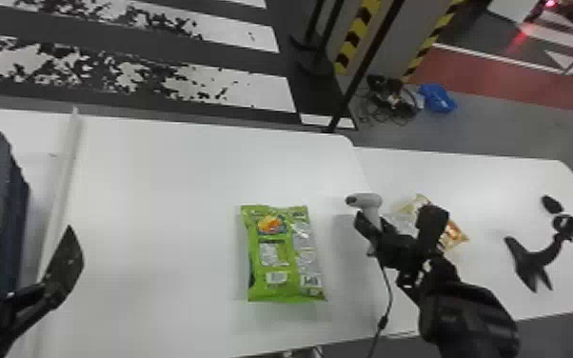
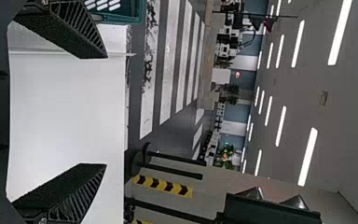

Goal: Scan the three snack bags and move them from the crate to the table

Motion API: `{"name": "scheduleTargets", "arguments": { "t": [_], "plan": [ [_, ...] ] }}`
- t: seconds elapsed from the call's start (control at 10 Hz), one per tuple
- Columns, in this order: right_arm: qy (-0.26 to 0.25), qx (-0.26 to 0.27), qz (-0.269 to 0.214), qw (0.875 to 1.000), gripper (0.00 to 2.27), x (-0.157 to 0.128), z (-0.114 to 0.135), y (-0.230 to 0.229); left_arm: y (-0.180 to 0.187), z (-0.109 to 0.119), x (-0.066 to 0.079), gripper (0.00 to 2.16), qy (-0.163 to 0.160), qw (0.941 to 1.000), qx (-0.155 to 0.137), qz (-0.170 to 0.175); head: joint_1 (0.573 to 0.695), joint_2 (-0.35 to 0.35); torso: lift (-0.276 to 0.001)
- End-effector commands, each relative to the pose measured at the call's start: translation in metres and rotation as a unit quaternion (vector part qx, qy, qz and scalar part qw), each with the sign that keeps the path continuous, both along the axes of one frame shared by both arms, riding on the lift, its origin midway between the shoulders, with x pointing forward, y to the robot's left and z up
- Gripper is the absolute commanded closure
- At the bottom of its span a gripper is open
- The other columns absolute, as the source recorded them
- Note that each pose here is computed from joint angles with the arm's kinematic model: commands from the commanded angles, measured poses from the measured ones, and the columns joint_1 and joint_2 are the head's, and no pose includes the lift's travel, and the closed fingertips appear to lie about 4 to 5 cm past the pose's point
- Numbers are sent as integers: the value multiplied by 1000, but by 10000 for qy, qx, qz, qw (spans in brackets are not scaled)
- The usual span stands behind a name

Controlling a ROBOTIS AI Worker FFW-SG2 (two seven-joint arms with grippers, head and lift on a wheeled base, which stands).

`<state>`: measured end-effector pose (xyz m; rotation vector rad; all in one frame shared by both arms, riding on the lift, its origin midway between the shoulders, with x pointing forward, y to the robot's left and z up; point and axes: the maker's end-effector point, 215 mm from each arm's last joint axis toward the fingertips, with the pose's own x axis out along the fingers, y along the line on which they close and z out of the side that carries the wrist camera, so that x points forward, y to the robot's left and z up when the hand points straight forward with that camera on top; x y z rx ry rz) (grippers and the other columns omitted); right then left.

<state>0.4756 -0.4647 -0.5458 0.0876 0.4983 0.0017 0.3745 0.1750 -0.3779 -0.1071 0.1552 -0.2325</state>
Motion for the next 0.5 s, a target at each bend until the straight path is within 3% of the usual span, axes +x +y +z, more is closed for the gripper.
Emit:
{"name": "scheduleTargets", "arguments": {
  "t": [0.0,0.1,0.2,0.3,0.4],
  "plan": [
    [105,-28,-31,9999,2142,-3,-10,-6,0,-2,0,36,34,10000,17,-1,695,-350,-62],
    [164,-65,-22,9998,1750,-6,-14,-8,-1,-3,2,36,50,10000,11,-18,695,-350,-62],
    [238,-115,-14,9997,1139,-10,-17,-11,-5,-3,3,36,54,10000,-2,-49,695,-350,-62],
    [264,-130,-16,9996,238,-14,-19,-14,-10,-4,3,36,65,9999,-1,-96,695,-350,-62],
    [185,-93,-35,9998,-1,-19,-14,-14,-14,-5,2,36,83,9999,0,-130,695,-350,-62]
  ]
}}
